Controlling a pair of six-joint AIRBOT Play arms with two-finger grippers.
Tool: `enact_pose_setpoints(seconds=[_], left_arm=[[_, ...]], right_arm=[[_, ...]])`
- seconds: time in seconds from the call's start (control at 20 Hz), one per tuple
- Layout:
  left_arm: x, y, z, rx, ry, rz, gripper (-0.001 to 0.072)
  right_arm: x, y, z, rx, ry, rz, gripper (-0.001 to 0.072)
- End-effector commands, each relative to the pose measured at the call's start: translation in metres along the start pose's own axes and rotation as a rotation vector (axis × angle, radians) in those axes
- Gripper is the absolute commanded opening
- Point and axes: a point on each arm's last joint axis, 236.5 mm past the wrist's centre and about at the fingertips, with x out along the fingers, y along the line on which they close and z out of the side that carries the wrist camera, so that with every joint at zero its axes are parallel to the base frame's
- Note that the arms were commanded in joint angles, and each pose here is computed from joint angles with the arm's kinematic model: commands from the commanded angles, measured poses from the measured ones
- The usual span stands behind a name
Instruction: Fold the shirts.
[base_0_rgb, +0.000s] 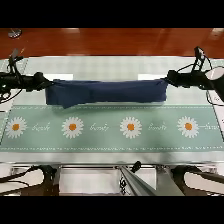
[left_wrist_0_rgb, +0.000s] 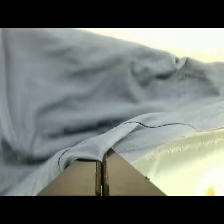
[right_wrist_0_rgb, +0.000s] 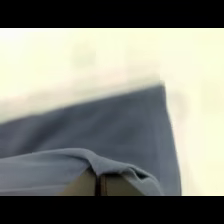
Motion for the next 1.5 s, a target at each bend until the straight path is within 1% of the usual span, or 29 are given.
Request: enact_pose_setpoints(seconds=[0.0, 0.15, 0.4, 0.55, 0.65, 0.7, 0.75, 0.8, 0.85, 0.9, 1.0, 1.05, 1.1, 1.15, 1.2, 1.3, 1.35, 1.45], left_arm=[[0.024, 0.015, 0.014, -0.043, 0.025, -0.006, 0.0020], [0.045, 0.033, 0.016, -0.093, 0.059, -0.007, 0.0020], [0.062, 0.046, 0.031, -0.089, 0.046, 0.006, 0.0019], [0.068, 0.054, 0.034, -0.092, 0.031, 0.021, 0.0020], [0.074, 0.060, 0.029, -0.085, 0.048, 0.026, 0.0035], [0.076, 0.061, 0.026, -0.091, 0.059, 0.023, 0.0101], [0.077, 0.060, 0.022, -0.094, 0.074, 0.016, 0.0233], [0.077, 0.058, 0.019, -0.094, 0.089, 0.009, 0.0364], [0.074, 0.057, 0.015, -0.091, 0.110, 0.002, 0.0445], [0.069, 0.057, 0.009, -0.089, 0.140, -0.008, 0.0462], [0.054, 0.058, 0.000, -0.100, 0.197, -0.034, 0.0460], [0.046, 0.059, -0.004, -0.119, 0.215, -0.048, 0.0459], [0.037, 0.060, -0.006, -0.130, 0.226, -0.059, 0.0458], [0.028, 0.059, -0.007, -0.133, 0.227, -0.065, 0.0457], [0.019, 0.057, -0.004, -0.129, 0.217, -0.066, 0.0456], [0.000, 0.049, 0.008, -0.094, 0.164, -0.051, 0.0456], [-0.010, 0.044, 0.015, -0.069, 0.132, -0.042, 0.0456], [-0.025, 0.033, 0.028, -0.032, 0.070, -0.024, 0.0456]], right_arm=[[0.032, -0.005, 0.017, 0.058, 0.005, 0.016, 0.0036], [0.053, -0.015, 0.006, 0.093, 0.045, 0.012, 0.0037], [0.073, -0.022, -0.004, 0.096, 0.060, -0.007, 0.0037], [0.082, -0.022, -0.011, 0.061, 0.075, -0.024, 0.0038], [0.084, -0.028, -0.016, -0.007, 0.090, -0.062, 0.0044], [0.083, -0.033, -0.015, -0.031, 0.088, -0.079, 0.0113], [0.083, -0.034, -0.015, -0.040, 0.087, -0.085, 0.0242], [0.082, -0.037, -0.013, -0.039, 0.085, -0.089, 0.0399], [0.077, -0.040, -0.011, -0.052, 0.084, -0.099, 0.0507], [0.069, -0.043, -0.009, -0.078, 0.089, -0.115, 0.0515], [0.043, -0.063, -0.002, -0.122, 0.097, -0.191, 0.0515], [0.029, -0.080, -0.001, -0.116, 0.109, -0.237, 0.0513], [0.019, -0.093, -0.001, -0.071, 0.122, -0.251, 0.0513], [0.012, -0.100, -0.005, 0.019, 0.140, -0.218, 0.0513], [0.009, -0.101, -0.008, 0.111, 0.152, -0.150, 0.0514], [0.011, -0.092, -0.006, 0.289, 0.156, 0.040, 0.0553], [0.015, -0.089, -0.005, 0.342, 0.158, 0.100, 0.0553], [0.030, -0.082, -0.015, 0.390, 0.194, 0.146, 0.0554]])
